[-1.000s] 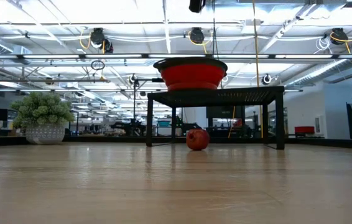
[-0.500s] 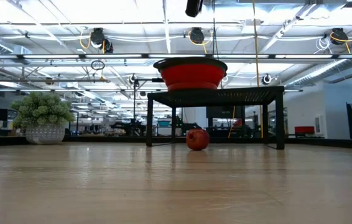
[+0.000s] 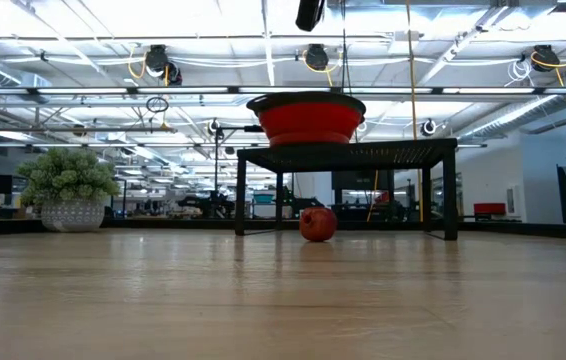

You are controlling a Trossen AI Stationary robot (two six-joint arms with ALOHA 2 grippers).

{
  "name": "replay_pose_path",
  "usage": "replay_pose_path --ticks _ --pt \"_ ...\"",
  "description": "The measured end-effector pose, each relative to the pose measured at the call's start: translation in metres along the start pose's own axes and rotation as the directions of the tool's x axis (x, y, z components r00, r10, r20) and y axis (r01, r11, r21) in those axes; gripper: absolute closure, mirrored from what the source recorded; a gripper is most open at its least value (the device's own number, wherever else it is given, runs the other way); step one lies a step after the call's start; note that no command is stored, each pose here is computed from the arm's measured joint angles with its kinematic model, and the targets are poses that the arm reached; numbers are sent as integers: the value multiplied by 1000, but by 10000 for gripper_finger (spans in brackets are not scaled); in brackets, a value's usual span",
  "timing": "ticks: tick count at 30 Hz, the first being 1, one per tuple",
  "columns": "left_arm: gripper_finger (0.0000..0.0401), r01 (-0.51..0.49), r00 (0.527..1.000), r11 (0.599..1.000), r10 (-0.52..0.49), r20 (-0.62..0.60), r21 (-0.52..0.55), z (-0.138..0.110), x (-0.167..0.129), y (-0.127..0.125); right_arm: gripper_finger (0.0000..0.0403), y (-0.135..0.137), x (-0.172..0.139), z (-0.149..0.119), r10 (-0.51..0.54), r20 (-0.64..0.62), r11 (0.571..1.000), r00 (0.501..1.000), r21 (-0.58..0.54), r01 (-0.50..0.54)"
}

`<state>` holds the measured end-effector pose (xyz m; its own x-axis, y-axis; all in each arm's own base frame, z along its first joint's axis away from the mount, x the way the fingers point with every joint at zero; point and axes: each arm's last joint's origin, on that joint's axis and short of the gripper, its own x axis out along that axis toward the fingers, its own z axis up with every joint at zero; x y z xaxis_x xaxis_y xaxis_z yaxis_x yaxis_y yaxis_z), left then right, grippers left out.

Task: Pick & Place Fruit
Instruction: Put the pear into the red strainer bowl on the shelf

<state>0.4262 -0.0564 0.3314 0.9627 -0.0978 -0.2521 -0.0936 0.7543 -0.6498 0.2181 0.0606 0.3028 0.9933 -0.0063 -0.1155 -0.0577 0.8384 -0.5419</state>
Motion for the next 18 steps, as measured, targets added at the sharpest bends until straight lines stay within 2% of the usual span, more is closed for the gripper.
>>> replay_pose_path --ticks 18 --pt "277 -2 1000 1000 2 -7 4 0 0 0 272 0 0 0 0 0 1000 1000 5 0"
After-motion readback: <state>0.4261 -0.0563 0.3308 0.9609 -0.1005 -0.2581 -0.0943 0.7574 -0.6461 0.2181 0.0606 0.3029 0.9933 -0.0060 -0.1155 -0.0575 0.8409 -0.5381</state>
